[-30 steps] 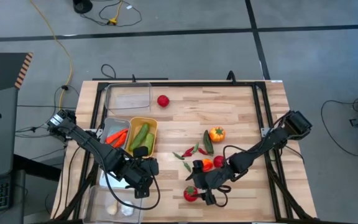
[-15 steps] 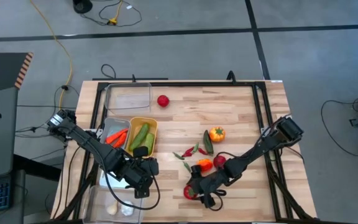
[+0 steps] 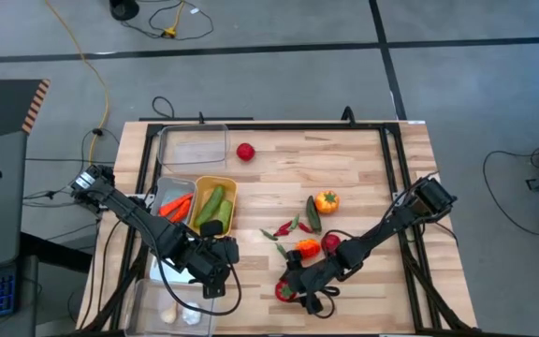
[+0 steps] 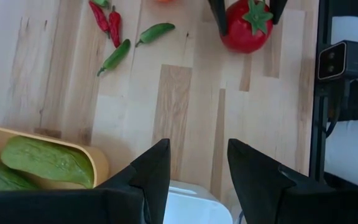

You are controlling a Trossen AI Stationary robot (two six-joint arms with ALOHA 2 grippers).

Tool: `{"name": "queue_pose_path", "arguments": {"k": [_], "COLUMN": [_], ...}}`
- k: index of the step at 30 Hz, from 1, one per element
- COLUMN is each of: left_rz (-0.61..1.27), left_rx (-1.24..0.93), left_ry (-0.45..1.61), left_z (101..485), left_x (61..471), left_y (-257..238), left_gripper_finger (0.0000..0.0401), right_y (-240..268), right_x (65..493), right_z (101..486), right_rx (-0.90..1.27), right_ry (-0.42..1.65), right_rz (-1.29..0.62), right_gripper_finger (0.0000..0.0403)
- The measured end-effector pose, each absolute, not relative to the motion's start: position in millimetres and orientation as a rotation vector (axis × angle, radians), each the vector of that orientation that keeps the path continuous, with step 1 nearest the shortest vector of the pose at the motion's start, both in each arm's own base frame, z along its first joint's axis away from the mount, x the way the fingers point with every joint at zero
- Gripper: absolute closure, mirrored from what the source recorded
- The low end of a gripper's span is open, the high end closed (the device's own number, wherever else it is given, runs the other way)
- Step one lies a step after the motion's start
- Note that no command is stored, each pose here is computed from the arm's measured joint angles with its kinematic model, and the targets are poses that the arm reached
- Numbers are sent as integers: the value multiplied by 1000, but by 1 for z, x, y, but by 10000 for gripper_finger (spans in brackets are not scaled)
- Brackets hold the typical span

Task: Sort produce into baskets
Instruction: Put the bottom center tomato into the white bin

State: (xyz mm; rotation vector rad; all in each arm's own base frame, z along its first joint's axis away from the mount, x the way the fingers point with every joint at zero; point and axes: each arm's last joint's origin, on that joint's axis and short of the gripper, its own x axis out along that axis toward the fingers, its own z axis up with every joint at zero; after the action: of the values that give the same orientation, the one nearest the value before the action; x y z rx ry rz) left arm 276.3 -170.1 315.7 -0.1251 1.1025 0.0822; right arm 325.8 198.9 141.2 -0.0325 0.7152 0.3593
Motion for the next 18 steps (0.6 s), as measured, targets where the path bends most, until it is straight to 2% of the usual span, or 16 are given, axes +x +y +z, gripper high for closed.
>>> {"name": "queue_pose_path", "arguments": {"k": [5,13,18], "left_rz": [76,63,45], "left_rx": [-125,-118,-130], "left_ry": [1106,1098,1047], "left_z": [316,319,336], "left_x": [276,274,264], "left_y": [-170,-169,-162], "left_gripper_finger": [254,254,254], "right_y": [199,199,195], "right_x": [326,328,337], "right_z": [141,143,150], "right_rx": [-33,-22,-10], "right_ry": [719,688,652], "right_rz": [359,360,348], "right_gripper_finger": [92,94,94]}}
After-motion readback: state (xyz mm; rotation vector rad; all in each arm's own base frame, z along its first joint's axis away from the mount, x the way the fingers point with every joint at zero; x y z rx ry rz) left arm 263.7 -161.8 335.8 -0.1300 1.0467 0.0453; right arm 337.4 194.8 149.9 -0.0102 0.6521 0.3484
